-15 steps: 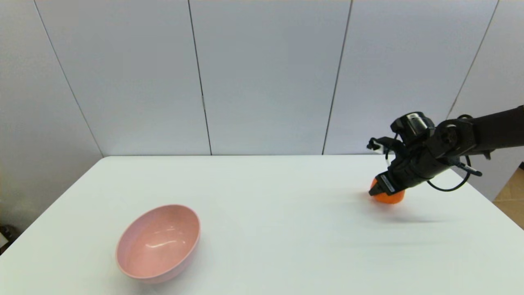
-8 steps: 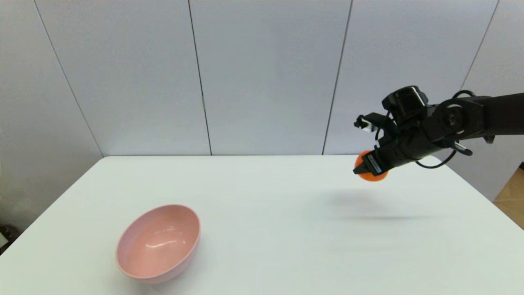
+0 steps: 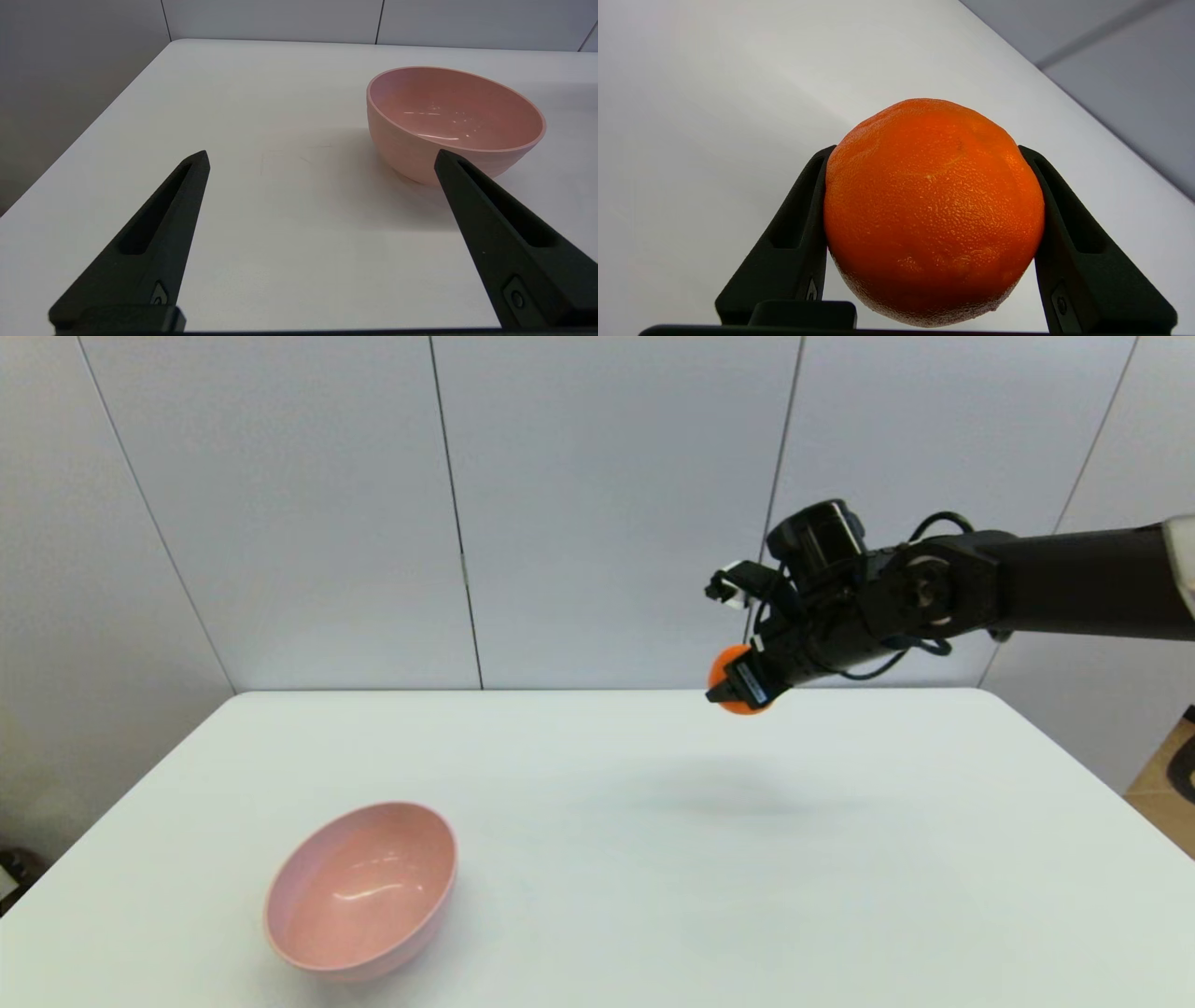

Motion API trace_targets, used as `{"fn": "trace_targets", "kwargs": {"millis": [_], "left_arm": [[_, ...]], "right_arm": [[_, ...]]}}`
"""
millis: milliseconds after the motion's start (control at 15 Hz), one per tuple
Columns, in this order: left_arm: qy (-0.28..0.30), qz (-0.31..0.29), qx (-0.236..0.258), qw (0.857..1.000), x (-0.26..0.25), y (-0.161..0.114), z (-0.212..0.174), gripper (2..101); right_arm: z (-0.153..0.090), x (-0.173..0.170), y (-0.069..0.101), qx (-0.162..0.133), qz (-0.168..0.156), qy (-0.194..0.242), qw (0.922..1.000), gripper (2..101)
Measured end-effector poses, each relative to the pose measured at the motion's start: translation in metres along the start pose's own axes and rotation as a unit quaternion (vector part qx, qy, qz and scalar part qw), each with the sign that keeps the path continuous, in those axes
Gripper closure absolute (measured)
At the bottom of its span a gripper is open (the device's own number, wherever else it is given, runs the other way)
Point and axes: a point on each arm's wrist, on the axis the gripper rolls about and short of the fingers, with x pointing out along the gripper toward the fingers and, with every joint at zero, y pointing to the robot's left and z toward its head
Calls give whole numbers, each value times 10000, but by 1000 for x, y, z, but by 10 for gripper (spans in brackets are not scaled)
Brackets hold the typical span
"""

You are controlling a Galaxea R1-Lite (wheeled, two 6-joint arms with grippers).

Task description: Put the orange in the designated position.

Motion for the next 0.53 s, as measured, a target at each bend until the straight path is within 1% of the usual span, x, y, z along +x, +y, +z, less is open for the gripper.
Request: {"fn": "trace_targets", "kwargs": {"millis": [333,533], "left_arm": [[2,0,0,10000,0,0,0,54],[0,0,0,10000,0,0,0,54]], "right_arm": [[27,19,39,-329,287,-313,9986,351],[39,25,70,-547,500,-475,9961,351]]}}
